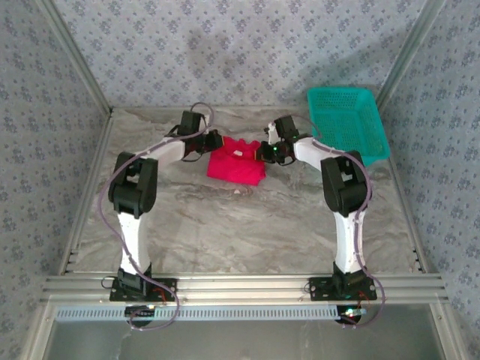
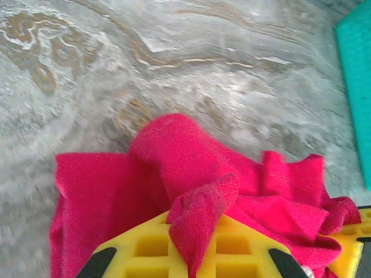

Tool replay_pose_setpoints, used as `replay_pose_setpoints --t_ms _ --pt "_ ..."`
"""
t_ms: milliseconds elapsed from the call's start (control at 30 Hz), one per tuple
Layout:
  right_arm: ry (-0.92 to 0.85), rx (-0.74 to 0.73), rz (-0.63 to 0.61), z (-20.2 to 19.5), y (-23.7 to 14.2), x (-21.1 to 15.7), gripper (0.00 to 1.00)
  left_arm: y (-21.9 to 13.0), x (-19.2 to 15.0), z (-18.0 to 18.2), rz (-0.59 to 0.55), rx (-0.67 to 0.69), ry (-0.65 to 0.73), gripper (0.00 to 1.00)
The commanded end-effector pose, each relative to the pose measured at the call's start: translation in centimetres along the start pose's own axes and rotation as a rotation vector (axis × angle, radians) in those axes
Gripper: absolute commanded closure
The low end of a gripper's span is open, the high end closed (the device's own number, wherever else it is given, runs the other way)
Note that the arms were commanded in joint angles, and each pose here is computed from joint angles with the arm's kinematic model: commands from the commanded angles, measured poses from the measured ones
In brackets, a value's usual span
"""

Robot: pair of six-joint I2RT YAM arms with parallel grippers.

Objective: Fold the inside-out t-shirt

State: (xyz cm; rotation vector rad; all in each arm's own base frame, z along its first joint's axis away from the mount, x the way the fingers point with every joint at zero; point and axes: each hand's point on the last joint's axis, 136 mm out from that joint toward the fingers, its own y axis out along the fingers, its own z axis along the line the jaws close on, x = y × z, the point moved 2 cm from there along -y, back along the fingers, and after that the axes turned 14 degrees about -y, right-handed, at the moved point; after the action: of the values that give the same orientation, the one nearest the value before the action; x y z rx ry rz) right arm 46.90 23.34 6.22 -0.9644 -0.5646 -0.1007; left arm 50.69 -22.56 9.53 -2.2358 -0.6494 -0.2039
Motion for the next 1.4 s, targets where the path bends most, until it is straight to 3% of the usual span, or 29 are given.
replay_pose_setpoints --t_ms 0,100,167,200,300,400,433,533,600,700,833,967,1100,1267,1367 --pt "0.042 -0.005 0.116 -1.5 1.7 -1.9 1.0 0.8 -0.9 3.5 0.061 0.078 -0.073 1.0" --pt "0.046 -0.016 0.104 -1.2 1.0 -1.2 1.0 0.5 -0.5 4.6 0.049 0.103 -0.099 1.0" --pt "0.047 -0.035 0.093 -0.8 -0.1 -0.2 0.97 0.4 -0.2 4.6 0.055 0.117 -0.094 0.92" --pt "0.047 -0.041 0.088 -0.4 -1.0 0.4 0.91 0.2 0.1 4.3 0.055 0.122 -0.09 0.86" --pt "0.063 -0.069 0.06 1.2 -4.2 1.9 0.58 -1.3 1.0 2.6 0.036 0.119 -0.066 0.7" --pt "0.129 -0.136 0.029 1.8 -7.6 2.2 0.4 -4.4 2.1 1.1 -0.016 0.192 -0.043 0.52" --pt "0.155 -0.161 0.016 2.0 -8.5 1.9 0.39 -5.9 2.3 0.9 -0.048 0.248 -0.036 0.46" --pt "0.219 -0.123 -0.055 4.0 -9.8 1.4 0.43 -10.2 1.9 0.6 -0.15 0.392 -0.055 0.46" --pt "0.251 -0.078 -0.099 5.8 -9.6 1.0 0.5 -10.9 0.5 -0.3 -0.153 0.338 -0.111 0.48" --pt "0.311 -0.004 -0.133 7.3 -8.0 1.4 0.62 -8.9 -2.2 -2.1 -0.074 0.131 -0.244 0.5" --pt "0.424 0.062 -0.096 7.0 -3.9 2.0 0.66 -4.6 -3.6 -3.4 0.016 -0.028 -0.366 0.53" --pt "0.553 0.0 -0.015 3.5 0.8 -0.1 0.69 -0.8 -3.6 -0.7 0.044 0.017 -0.436 0.54" --pt "0.617 -0.091 0.04 -0.2 4.1 -2.2 0.69 1.7 -2.9 5.3 0.062 0.142 -0.52 0.55" --pt "0.579 -0.113 0.033 -2.1 6.6 -0.3 0.69 2.4 0.5 8.3 0.035 0.199 -0.511 0.54" --pt "0.515 -0.056 -0.019 -2.2 8.8 3.1 0.67 3.6 3.4 8.5 0.025 0.207 -0.466 0.53"
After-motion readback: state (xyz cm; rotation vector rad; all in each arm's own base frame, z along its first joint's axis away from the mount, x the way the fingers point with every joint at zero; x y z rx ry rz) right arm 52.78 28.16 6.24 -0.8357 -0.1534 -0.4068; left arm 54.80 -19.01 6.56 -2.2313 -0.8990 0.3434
